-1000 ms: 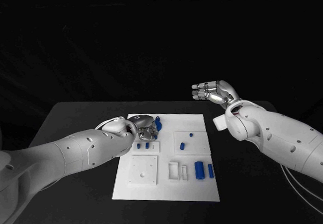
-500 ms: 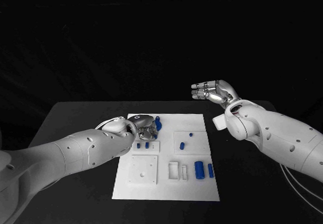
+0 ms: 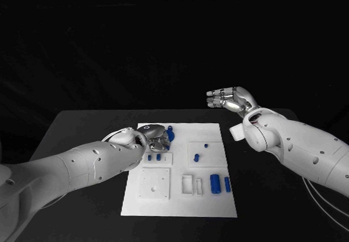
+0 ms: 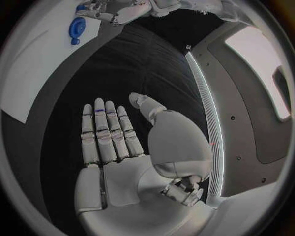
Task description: Assemble the parts on the task board
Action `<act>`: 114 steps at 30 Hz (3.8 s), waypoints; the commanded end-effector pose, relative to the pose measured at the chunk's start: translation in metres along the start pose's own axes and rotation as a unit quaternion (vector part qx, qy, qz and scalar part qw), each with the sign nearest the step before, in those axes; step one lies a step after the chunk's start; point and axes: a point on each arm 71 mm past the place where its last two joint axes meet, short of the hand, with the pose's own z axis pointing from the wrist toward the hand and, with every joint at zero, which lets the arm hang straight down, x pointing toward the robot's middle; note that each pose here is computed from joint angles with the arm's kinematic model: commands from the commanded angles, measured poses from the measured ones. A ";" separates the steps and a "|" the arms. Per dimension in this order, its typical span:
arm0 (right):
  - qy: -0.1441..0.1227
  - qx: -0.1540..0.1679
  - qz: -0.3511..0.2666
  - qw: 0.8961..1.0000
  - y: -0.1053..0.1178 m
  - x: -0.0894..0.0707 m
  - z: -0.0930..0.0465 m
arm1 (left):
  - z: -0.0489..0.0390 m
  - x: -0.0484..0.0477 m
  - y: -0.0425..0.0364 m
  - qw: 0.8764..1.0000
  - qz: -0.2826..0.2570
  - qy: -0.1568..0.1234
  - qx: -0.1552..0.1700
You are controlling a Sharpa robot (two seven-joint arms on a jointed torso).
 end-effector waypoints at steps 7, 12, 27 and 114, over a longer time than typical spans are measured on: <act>0.008 -0.003 -0.003 1.000 0.000 -0.001 -0.001 | -0.0055 0.0107 0.0038 0.997 -0.073 0.015 -0.010; 0.007 -0.003 -0.003 1.000 0.000 -0.002 -0.001 | -0.0068 0.0031 0.0054 0.994 -0.104 0.001 -0.015; 0.004 0.002 -0.006 1.000 -0.003 -0.007 -0.001 | -0.0116 -0.0165 0.0071 0.988 -0.152 -0.016 -0.011; 0.012 0.001 -0.004 1.000 -0.003 -0.006 -0.001 | -0.0254 -0.0203 0.0375 0.995 -0.086 0.037 -0.045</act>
